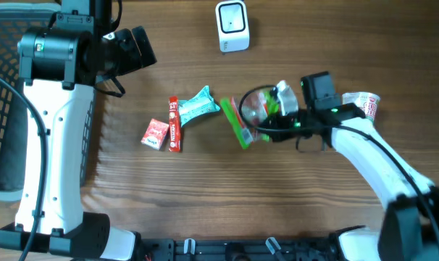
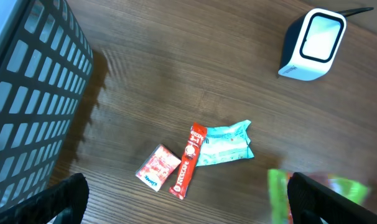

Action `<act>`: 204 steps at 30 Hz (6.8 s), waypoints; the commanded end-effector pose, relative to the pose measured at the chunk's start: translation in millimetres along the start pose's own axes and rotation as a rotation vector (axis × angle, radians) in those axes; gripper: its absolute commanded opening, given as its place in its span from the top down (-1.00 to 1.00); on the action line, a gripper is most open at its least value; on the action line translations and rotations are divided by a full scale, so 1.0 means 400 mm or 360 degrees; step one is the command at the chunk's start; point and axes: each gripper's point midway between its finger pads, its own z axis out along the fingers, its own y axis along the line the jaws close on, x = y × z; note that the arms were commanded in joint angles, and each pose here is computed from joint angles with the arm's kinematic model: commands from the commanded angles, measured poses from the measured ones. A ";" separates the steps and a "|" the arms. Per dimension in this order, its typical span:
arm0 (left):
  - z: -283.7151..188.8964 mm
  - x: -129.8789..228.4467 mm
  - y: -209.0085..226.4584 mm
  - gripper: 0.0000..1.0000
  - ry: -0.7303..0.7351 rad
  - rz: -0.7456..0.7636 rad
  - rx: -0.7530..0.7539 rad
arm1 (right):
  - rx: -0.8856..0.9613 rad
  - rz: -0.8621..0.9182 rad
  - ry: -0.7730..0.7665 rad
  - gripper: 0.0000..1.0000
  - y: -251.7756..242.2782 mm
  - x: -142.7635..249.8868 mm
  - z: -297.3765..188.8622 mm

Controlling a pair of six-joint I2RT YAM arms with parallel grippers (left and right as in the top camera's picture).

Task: Scan the item barcode
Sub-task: 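Hold the green snack bag in front of the white scanner, then carry the green snack bag right and drop it near the cup noodles, then reach the right gripper toward the red Nescafe stick and biscuit pack, then grasp the red Nescafe stick with the right gripper and lift it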

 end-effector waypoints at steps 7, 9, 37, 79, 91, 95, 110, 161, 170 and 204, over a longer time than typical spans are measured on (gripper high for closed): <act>-0.001 -0.002 0.001 -1.00 -0.0001 0.0025 0.0004 | 0.0202 0.0119 -0.0856 0.91 0.110 -0.249 -0.306; -0.001 -0.002 0.001 -1.00 -0.0001 0.0025 0.0004 | 0.0220 0.0205 -0.0926 0.91 0.105 -0.263 -0.324; -0.001 -0.002 0.002 -1.00 0.0000 0.0025 0.0004 | 0.1390 -0.0555 -0.0915 0.91 0.109 -0.639 -0.366; -0.001 -0.002 0.002 -1.00 0.0000 0.0025 0.0004 | 0.1976 -0.0763 -0.1559 0.92 -0.106 -0.868 -0.033; -0.001 -0.002 0.002 -1.00 0.0000 0.0025 0.0004 | 0.1249 -0.0312 -0.0784 0.91 0.027 -0.621 -0.208; -0.001 -0.002 0.002 -1.00 0.0000 0.0025 0.0004 | 0.1047 -0.0192 -0.0149 0.91 -0.014 -0.399 -0.164; -0.001 -0.002 0.002 -1.00 0.0000 0.0025 0.0004 | 0.1682 0.0464 0.0437 -0.28 -0.430 0.029 -0.179; -0.001 -0.002 0.002 -1.00 0.0000 0.0025 0.0004 | 0.0153 0.0101 -0.0141 0.16 0.313 -0.037 0.456; -0.001 -0.002 0.002 -1.00 0.0000 0.0025 0.0004 | 0.0186 0.0186 -0.0172 0.18 0.277 -0.033 0.508; -0.001 -0.002 0.002 -1.00 0.0000 0.0025 0.0004 | 0.0055 0.0218 -0.0064 0.35 0.297 0.018 0.571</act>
